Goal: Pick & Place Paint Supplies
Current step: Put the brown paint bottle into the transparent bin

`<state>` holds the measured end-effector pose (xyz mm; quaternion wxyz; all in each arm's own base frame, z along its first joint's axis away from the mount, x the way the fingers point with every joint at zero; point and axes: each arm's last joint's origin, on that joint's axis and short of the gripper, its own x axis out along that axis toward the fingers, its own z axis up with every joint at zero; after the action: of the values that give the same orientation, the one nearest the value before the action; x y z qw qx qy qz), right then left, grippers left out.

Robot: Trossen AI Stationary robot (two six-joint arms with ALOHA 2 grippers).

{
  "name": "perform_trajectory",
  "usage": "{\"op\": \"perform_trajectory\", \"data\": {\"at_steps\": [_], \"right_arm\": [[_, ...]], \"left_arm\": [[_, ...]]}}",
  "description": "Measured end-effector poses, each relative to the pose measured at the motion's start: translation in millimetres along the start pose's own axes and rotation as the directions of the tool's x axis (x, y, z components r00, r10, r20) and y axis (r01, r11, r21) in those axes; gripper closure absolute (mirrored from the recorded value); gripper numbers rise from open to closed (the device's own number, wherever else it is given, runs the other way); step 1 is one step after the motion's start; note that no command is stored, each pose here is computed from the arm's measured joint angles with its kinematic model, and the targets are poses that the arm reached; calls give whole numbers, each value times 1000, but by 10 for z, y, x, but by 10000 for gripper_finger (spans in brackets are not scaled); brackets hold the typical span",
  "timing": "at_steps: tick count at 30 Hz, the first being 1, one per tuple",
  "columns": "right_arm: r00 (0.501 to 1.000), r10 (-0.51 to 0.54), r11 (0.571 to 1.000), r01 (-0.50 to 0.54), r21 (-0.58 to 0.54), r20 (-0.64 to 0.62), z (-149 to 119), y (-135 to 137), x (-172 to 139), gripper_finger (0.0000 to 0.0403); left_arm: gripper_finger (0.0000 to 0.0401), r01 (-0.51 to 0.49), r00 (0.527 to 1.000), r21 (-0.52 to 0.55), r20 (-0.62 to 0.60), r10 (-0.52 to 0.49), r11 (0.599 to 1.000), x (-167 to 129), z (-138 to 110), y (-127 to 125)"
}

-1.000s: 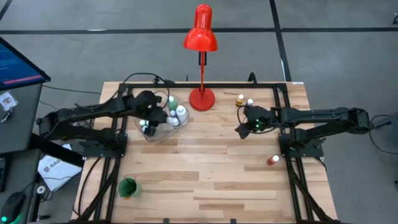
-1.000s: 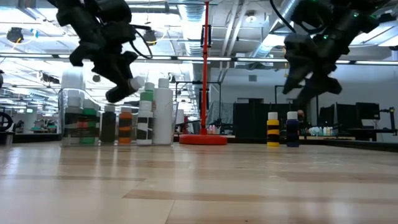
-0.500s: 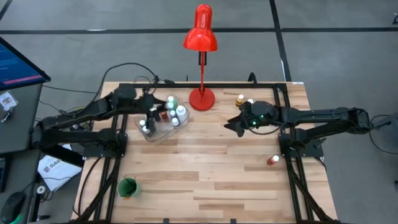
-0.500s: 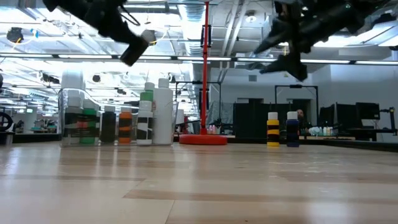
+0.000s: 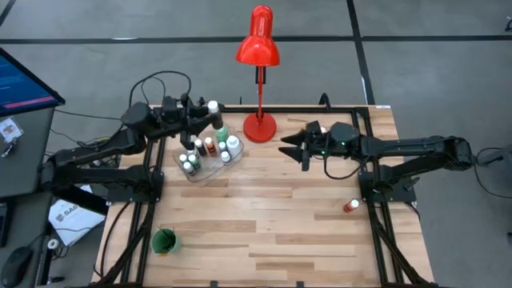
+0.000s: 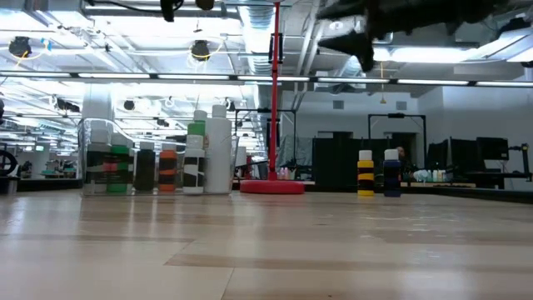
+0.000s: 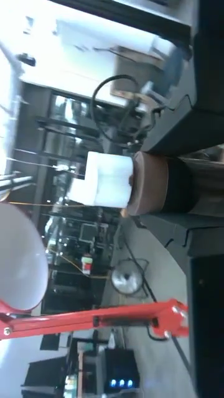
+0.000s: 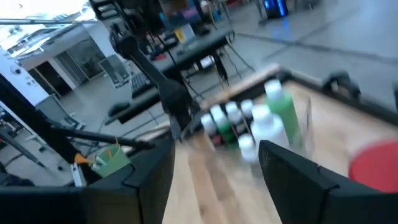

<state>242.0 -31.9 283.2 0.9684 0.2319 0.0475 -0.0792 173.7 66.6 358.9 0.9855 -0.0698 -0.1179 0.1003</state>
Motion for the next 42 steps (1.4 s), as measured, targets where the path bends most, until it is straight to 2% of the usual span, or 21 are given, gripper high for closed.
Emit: {"op": "perform_trajectory", "data": {"at_steps": [6,9,14,19,23,30,37,40,42], "right_arm": [[1000,9,992,-6,-122,23,237,118,321,175],[999,13,983,-6,-183,35,351,165,495,171],[997,27,974,-10,-228,72,584,197,732,143],[991,104,955,-76,-287,85,822,235,920,114],[986,155,946,-131,-297,58,933,253,1072,107],[976,218,931,-206,-300,7,972,281,1258,106],[972,232,928,-216,-304,19,1020,310,1298,109],[973,230,933,-215,-289,17,1018,309,1296,132],[974,224,934,-211,-288,14,1032,302,1276,161]], "left_arm": [[284,37,998,-106,56,-31,994,166,-47,-3],[284,77,991,-120,117,-63,990,255,-55,-28],[284,121,980,-161,179,-92,979,359,-84,-47],[284,148,978,-184,174,-116,972,440,-161,-89],[284,169,975,-189,173,-136,967,488,-211,-128],[284,175,973,-182,184,-141,968,501,-217,-142],[284,158,976,-185,176,-125,970,525,-247,-126],[284,158,976,-184,181,-124,970,528,-247,-124],[284,159,975,-184,184,-125,970,525,-242,-126]]}}
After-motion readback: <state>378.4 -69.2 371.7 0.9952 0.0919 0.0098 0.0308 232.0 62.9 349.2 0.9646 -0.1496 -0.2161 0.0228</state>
